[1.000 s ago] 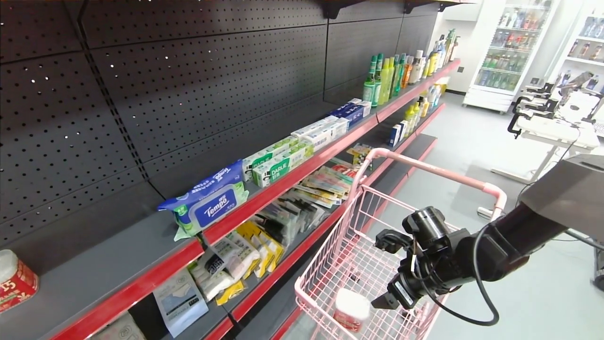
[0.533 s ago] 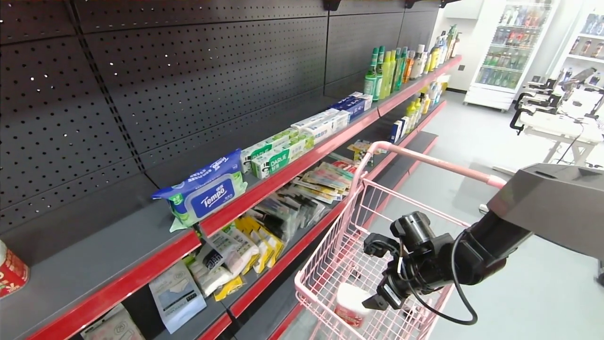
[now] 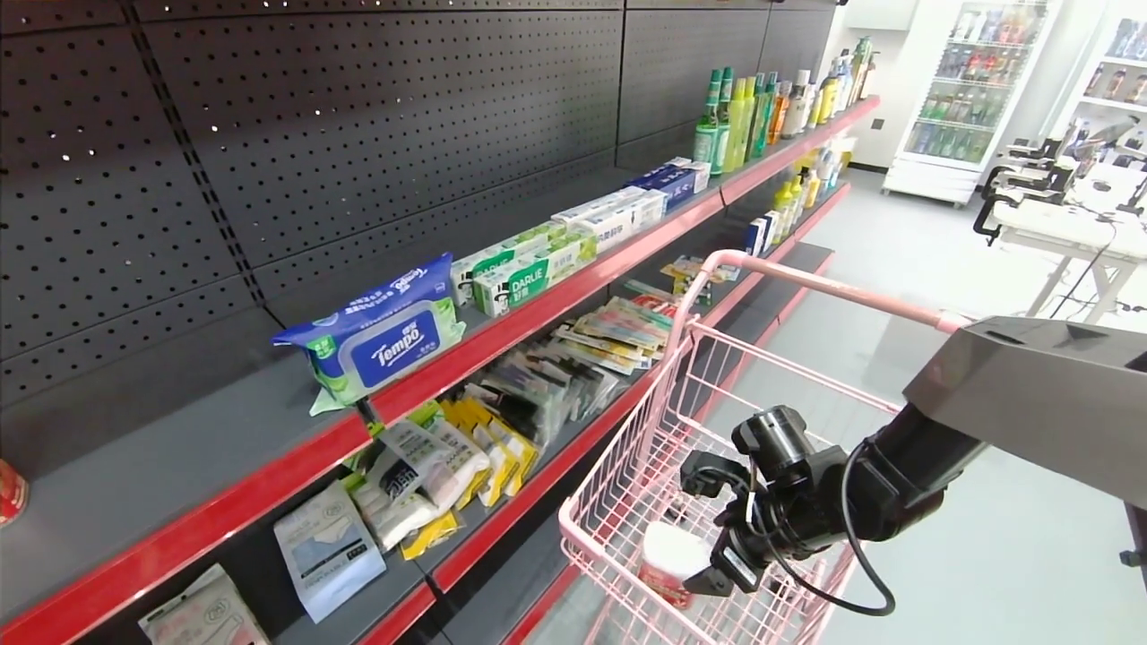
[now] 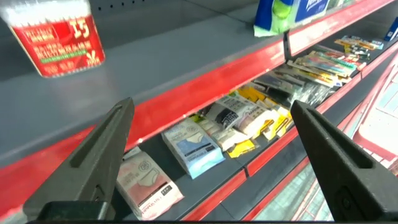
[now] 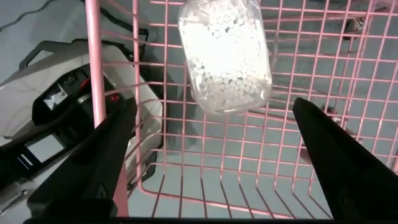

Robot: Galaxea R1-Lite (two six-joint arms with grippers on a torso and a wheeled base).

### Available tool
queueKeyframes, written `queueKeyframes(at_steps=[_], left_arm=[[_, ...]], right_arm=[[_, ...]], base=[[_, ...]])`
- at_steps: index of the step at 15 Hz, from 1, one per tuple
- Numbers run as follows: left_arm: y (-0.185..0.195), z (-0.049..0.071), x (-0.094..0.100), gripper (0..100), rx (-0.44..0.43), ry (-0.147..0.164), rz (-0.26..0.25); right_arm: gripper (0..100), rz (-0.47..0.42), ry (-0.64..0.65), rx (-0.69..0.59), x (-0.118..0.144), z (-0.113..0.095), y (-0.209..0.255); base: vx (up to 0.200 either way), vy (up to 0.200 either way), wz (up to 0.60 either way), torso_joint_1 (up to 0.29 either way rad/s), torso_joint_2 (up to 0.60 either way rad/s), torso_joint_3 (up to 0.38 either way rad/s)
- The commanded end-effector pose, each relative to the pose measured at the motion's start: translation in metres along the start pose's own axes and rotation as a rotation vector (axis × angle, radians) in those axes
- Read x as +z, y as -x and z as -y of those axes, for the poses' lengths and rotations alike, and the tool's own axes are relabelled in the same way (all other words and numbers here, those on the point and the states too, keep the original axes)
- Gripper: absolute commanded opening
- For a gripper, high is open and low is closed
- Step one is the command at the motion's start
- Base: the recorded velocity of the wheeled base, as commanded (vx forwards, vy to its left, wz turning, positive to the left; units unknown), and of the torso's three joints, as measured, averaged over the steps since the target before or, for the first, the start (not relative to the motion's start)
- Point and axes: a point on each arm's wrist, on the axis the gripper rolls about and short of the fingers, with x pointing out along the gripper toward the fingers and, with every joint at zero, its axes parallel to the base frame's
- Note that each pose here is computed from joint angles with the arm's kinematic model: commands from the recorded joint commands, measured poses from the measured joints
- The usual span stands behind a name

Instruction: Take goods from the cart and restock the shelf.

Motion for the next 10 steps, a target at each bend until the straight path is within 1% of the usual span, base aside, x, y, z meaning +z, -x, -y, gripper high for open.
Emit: queueKeyframes(at_steps=[1, 3, 6, 8, 10], left_arm=[[0.000, 0.000, 0.000, 100, 0.001, 0.000, -0.001], [0.000, 0.000, 0.000, 100, 0.001, 0.000, -0.001], [0.000, 0.000, 0.000, 100, 0.001, 0.000, -0.001], [0.000, 0.000, 0.000, 100, 0.001, -0.001, -0.001], [0.000, 0.000, 0.000, 100, 0.001, -0.001, -0.001]], right_arm=[[100, 0.008, 0.007, -0.001, 0.003, 0.000, -0.001], [100, 0.008, 0.007, 0.000, 0.003, 0.001, -0.003], [100, 0.014, 0.025, 0.018, 0.004, 0.003, -0.008], [100, 0.007, 0.019, 0.020, 0.002, 0.006, -0.012], [100, 0.024, 0.014, 0.046, 0.002, 0.008, -0.012]], base=[[0.000, 0.000, 0.00, -0.144, 0.37, 0.222], [0.000, 0.000, 0.00, -0.059, 0.14, 0.078], [0.000, 0.000, 0.00, 0.000, 0.00, 0.000], [0.000, 0.000, 0.00, -0.132, 0.31, 0.178], [0.000, 0.000, 0.00, -0.166, 0.41, 0.244]])
